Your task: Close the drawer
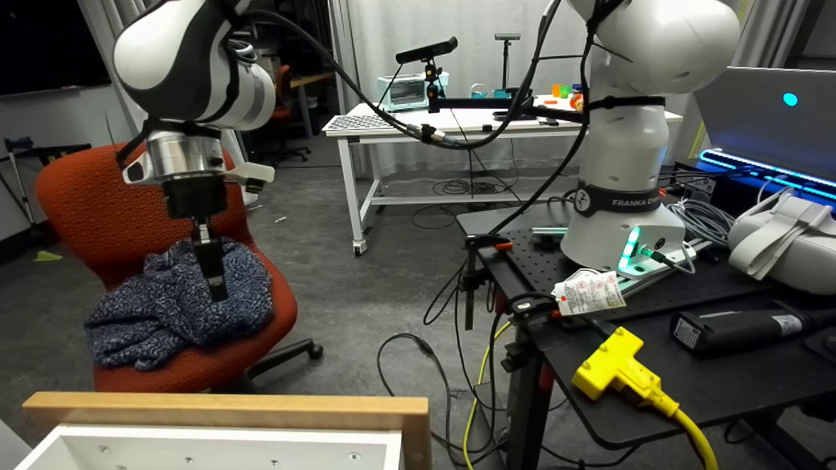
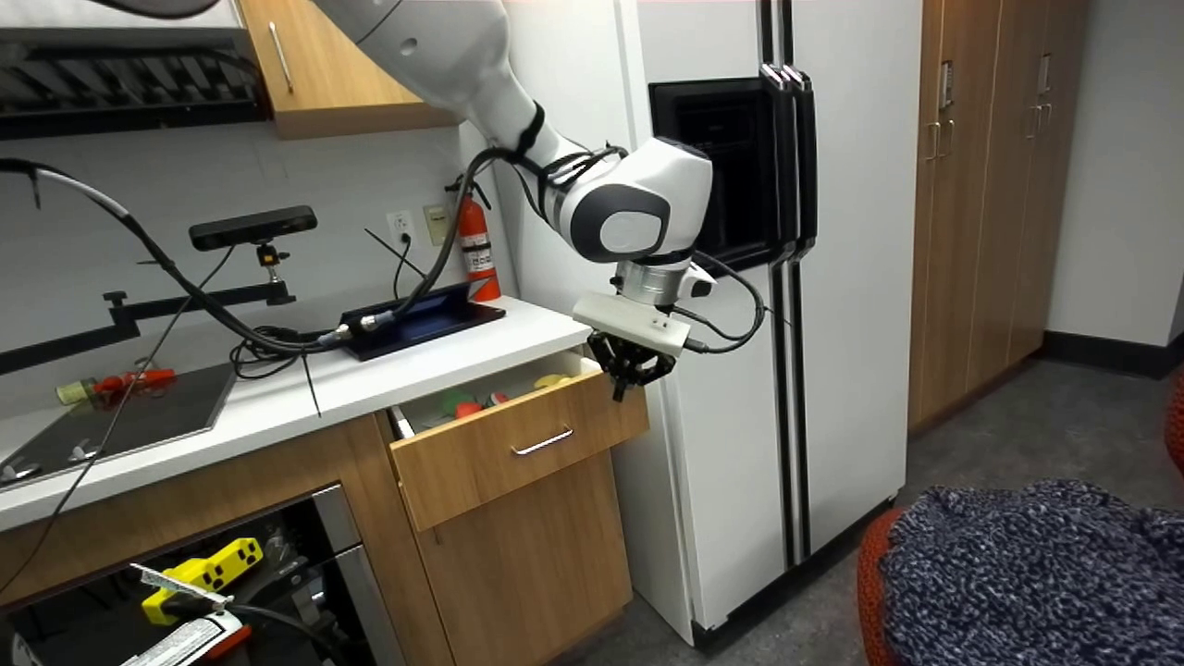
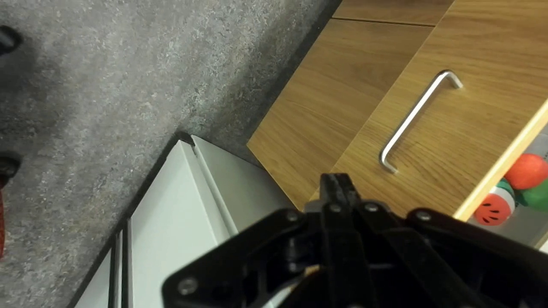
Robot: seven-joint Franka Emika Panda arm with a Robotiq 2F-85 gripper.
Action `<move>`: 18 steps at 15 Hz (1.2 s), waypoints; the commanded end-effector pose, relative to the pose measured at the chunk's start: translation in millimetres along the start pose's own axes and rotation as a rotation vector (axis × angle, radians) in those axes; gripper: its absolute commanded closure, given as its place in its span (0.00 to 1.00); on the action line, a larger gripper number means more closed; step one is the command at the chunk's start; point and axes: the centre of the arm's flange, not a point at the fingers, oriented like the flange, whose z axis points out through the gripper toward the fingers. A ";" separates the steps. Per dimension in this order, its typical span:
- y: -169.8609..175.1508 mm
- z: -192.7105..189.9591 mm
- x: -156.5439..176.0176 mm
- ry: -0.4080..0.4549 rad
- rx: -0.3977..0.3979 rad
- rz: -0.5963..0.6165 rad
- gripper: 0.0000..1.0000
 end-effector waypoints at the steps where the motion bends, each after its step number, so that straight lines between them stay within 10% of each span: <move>1: 0.0 0.6 -0.5 -0.002 -0.001 -0.001 0.99; 18: -35.6 81.1 59.0 -0.031 0.124 -0.122 1.00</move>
